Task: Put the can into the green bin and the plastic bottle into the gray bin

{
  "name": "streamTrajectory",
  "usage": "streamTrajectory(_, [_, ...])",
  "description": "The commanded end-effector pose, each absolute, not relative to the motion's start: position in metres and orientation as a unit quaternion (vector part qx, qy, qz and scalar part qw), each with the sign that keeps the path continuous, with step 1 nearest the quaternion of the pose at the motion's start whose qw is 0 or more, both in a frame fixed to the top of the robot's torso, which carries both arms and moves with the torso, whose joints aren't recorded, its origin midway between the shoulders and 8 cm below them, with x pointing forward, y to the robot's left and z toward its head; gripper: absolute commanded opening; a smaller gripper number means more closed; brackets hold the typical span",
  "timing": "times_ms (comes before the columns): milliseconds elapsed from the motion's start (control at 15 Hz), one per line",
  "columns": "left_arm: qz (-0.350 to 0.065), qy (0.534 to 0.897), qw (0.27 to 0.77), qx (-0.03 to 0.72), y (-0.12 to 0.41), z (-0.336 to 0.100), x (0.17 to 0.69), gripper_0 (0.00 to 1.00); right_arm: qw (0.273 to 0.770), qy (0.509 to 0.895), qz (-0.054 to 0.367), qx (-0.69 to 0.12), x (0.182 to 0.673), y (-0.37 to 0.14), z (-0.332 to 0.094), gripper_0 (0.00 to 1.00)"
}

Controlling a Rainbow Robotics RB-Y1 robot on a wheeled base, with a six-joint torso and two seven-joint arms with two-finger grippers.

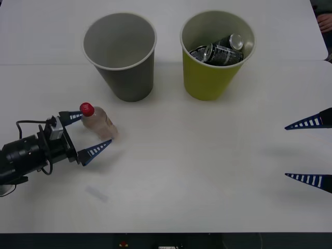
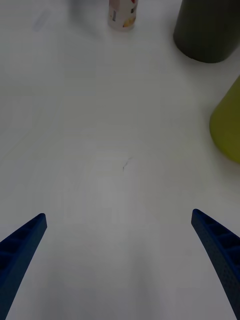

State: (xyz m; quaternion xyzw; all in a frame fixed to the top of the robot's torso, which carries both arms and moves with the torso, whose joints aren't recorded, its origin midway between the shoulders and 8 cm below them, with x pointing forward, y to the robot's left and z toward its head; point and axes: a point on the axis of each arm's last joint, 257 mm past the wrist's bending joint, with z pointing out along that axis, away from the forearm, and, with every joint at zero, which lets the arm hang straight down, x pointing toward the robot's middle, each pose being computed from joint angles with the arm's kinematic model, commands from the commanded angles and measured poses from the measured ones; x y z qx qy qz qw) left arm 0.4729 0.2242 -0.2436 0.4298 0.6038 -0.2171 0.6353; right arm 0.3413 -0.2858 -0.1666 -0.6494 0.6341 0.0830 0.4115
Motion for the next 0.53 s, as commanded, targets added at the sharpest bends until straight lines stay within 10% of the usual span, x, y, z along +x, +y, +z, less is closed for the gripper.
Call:
streamTrajectory(67, [-0.21, 0.606, 0.634, 0.431, 0.2173, -0.2459, 0.4801, 1.0, 0.411, 0.634, 0.083, -0.649, 0.3413, -0.2858, -0.1666, 1.0])
streamTrajectory(267, [-0.208, 0.607, 0.636, 0.429, 0.2135, -0.2455, 0.4849, 1.0, 0.411, 0.634, 0.083, -0.649, 0.3413, -0.2858, -0.1666, 1.0])
streamTrajectory(333, [-0.208, 0.609, 0.635, 0.428, 0.2126, -0.2468, 0.4851, 0.68, 0.411, 0.634, 0.083, -0.649, 0.3413, -0.2858, -0.1666, 1.0])
streamTrajectory(400, [-0.208, 0.611, 0.634, 0.426, 0.2134, -0.2477, 0.4853, 0.14, 0.411, 0.634, 0.083, -0.649, 0.3413, -0.2858, -0.1666, 1.0])
streamTrajectory(533, [-0.208, 0.611, 0.634, 0.426, 0.2129, -0.2469, 0.4859, 0.0, 0.411, 0.634, 0.083, -0.649, 0.3413, -0.2858, -0.1666, 1.0])
